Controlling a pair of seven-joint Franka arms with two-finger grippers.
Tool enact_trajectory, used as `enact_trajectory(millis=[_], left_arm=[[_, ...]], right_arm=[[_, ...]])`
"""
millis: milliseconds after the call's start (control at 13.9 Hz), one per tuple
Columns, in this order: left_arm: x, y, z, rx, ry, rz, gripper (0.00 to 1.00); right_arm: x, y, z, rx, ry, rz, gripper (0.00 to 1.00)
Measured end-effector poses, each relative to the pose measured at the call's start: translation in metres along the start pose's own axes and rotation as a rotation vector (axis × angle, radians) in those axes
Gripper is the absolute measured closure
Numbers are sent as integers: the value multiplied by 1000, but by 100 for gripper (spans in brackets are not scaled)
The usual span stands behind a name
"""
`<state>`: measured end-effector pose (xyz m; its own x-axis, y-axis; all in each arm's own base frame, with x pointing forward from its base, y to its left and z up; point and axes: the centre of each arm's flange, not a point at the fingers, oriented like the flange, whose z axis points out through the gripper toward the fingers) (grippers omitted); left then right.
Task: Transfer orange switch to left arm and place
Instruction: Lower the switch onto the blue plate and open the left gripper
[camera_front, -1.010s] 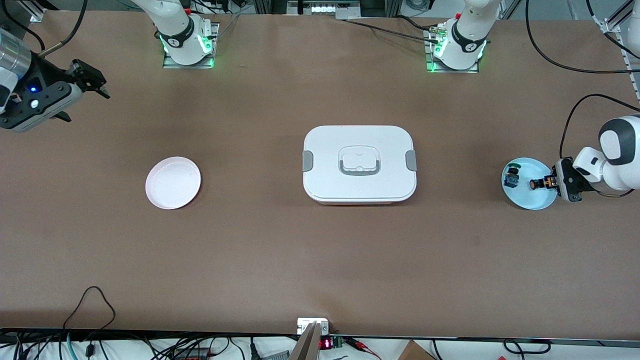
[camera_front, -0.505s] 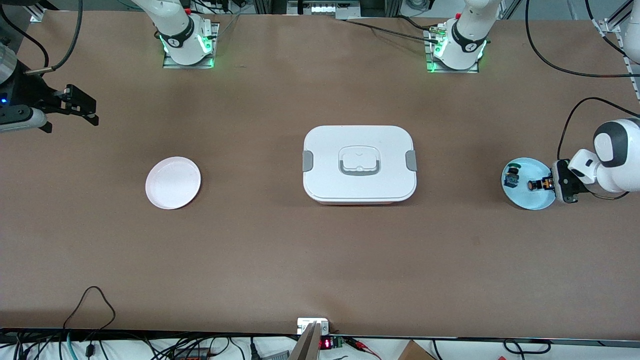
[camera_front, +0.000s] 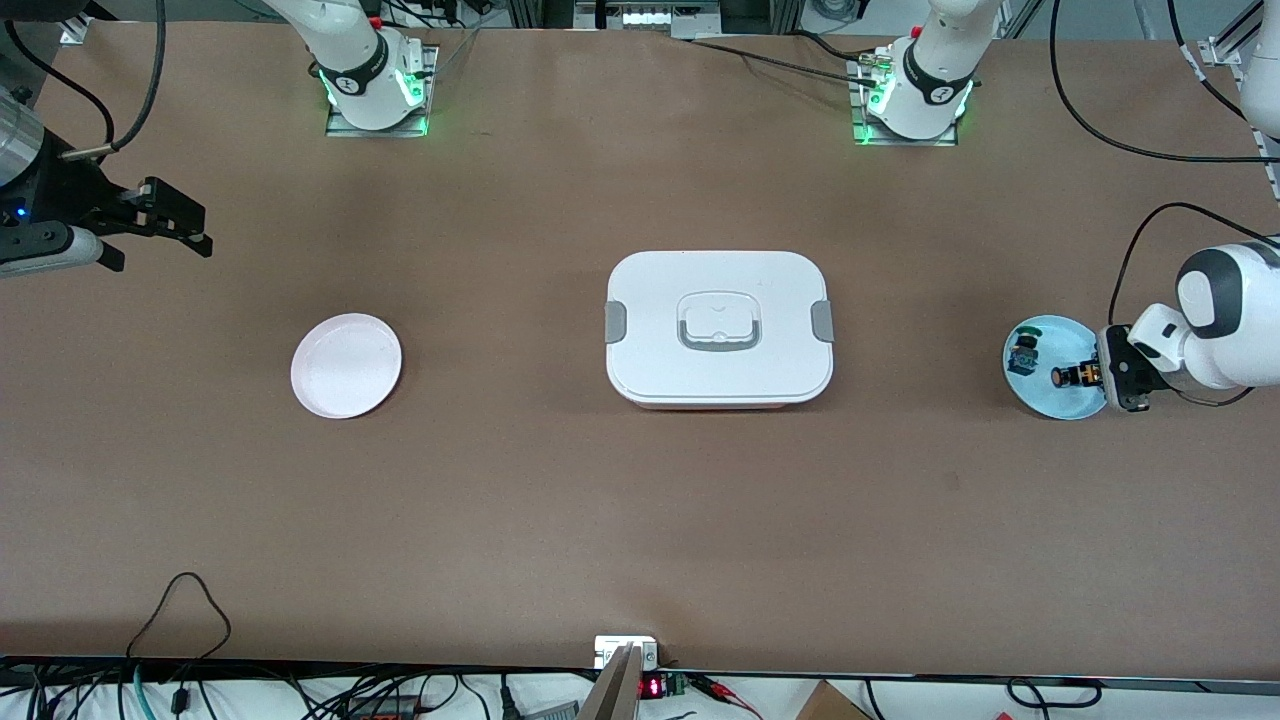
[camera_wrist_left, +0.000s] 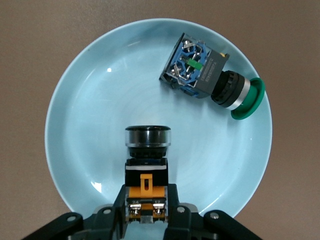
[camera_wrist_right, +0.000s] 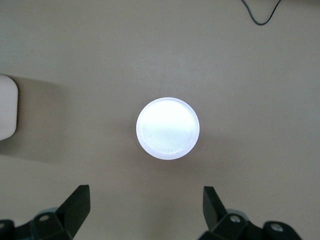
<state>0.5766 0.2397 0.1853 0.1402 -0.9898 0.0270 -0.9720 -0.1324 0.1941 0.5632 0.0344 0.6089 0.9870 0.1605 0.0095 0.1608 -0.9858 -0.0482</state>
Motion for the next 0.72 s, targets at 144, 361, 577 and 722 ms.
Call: enact_trajectory(millis=[144,361,577,722], left_arm=[[-2,1,1,-5,2,-3,52],[-5,5,3,-23,7,-8,25],[1,8,-15,-65,3,-15,0],[8,13,-48,-96,-16,-55,0]], right_arm=[[-4,-1,3,10,-37,1,0],[-7,0,5,5,-59,1,0],[-7,3,5,-22,-59,0,0],[-6,3,4,-29,-55,-1,0]])
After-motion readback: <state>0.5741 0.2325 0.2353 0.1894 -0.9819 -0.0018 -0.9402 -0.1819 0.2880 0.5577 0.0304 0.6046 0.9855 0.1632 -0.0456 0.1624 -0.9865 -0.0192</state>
